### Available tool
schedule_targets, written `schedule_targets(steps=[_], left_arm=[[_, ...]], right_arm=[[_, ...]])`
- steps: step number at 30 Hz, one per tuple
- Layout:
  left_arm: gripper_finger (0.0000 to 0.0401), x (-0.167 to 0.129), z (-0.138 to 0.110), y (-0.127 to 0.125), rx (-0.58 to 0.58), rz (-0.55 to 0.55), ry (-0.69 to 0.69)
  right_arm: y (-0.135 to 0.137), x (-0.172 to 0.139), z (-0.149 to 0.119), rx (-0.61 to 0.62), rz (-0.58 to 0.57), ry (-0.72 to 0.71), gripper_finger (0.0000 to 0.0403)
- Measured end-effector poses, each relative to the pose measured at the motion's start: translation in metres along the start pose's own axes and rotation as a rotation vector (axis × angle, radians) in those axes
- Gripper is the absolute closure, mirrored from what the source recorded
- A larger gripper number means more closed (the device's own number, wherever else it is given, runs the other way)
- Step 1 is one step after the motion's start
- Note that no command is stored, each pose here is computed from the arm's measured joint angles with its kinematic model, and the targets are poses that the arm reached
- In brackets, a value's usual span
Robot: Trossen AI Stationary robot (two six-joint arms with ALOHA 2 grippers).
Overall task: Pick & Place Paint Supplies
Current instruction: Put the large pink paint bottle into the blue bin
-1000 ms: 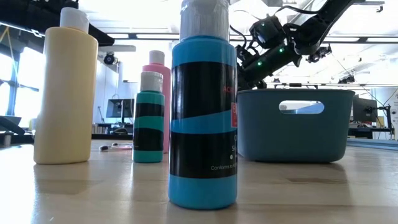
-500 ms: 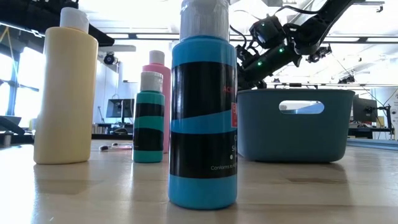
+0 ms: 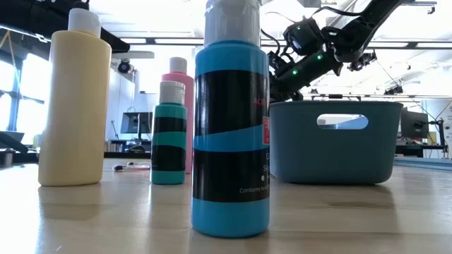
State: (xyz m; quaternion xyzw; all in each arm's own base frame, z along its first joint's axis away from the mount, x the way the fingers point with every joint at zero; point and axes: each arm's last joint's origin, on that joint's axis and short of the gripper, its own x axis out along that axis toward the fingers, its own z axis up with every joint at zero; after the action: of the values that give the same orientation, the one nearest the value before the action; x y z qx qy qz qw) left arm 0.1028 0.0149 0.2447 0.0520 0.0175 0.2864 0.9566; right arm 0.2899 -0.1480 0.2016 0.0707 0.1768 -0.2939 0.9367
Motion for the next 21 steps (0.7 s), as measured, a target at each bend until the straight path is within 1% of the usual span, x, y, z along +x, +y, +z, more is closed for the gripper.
schedule_targets(steps=[4,6,8,12,14,21], left_arm=[[0.0281,0.0,0.0,0.0,0.0,0.0,0.0],[0.0281,0.0,0.0,0.0,0.0,0.0,0.0],[0.0281,0.0,0.0,-0.0001,0.0,0.0,0.0],[0.0281,0.0,0.0,0.0,0.0,0.0,0.0],[0.0281,0.0,0.0,0.0,0.0,0.0,0.0],[0.0281,0.0,0.0,0.0,0.0,0.0,0.0]], right_arm=[[0.0,0.0,0.0,-0.001,0.0,0.0,0.0284],[0.0,0.0,0.0001,-0.002,0.0,-0.001,0.0287],[0.0,0.0,0.0001,-0.002,0.0,-0.001,0.0285],[0.0,0.0,0.0,-0.001,0.0,0.0,0.0254],[0.0,0.0,0.0,-0.001,0.0,0.0,0.0247],[0.0,0.0,-0.0001,-0.002,0.0,0.002,0.0258]])
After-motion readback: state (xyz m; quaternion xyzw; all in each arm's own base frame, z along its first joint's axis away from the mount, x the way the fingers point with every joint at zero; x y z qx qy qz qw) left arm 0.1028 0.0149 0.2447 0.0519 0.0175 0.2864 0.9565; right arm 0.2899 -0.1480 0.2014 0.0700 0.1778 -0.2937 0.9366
